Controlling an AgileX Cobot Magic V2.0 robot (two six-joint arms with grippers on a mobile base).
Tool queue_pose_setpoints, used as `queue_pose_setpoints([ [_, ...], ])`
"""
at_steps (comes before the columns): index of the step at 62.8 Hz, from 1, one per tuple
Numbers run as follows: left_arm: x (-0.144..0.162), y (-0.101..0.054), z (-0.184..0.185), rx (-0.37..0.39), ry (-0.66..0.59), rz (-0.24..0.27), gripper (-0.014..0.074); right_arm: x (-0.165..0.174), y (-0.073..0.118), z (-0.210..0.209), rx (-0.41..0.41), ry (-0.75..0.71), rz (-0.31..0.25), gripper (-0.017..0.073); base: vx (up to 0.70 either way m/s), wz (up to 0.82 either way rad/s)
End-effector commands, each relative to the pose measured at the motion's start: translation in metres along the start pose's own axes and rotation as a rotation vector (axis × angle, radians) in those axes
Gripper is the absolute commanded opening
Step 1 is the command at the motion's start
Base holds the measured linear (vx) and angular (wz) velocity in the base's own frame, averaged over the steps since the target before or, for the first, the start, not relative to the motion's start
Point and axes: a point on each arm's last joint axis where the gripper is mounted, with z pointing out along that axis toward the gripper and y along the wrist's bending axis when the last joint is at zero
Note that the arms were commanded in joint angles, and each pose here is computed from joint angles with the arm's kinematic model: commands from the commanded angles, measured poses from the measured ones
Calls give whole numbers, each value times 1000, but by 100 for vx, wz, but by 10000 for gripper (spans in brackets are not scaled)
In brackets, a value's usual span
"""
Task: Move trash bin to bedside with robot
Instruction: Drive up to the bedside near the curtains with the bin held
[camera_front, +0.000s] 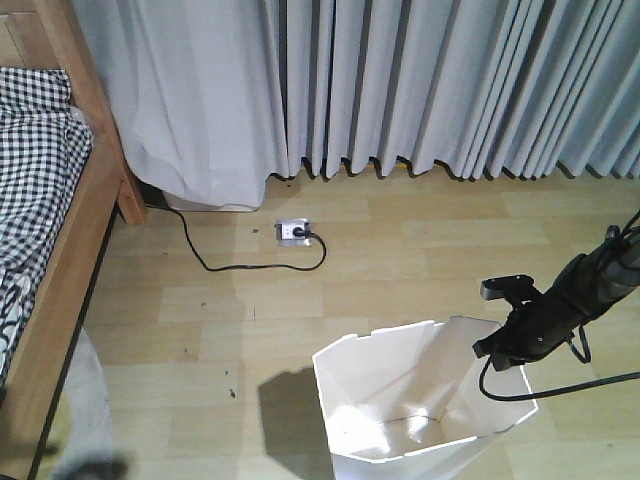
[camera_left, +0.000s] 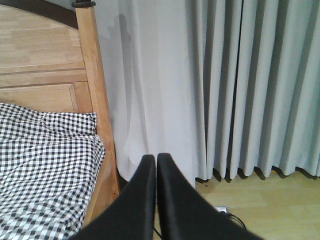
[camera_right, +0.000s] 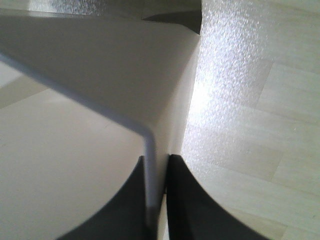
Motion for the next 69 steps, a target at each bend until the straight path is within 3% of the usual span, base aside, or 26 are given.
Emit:
queue_pose_setpoints([
  [1, -14, 0, -2, 5, -99, -9, -6, -13, 7, -28, -59, -31, 4, -6, 14, 3],
  [69, -14, 0, -2, 5, -99, -9, -6, -13, 7, -28, -59, -31, 4, -6, 16, 5],
])
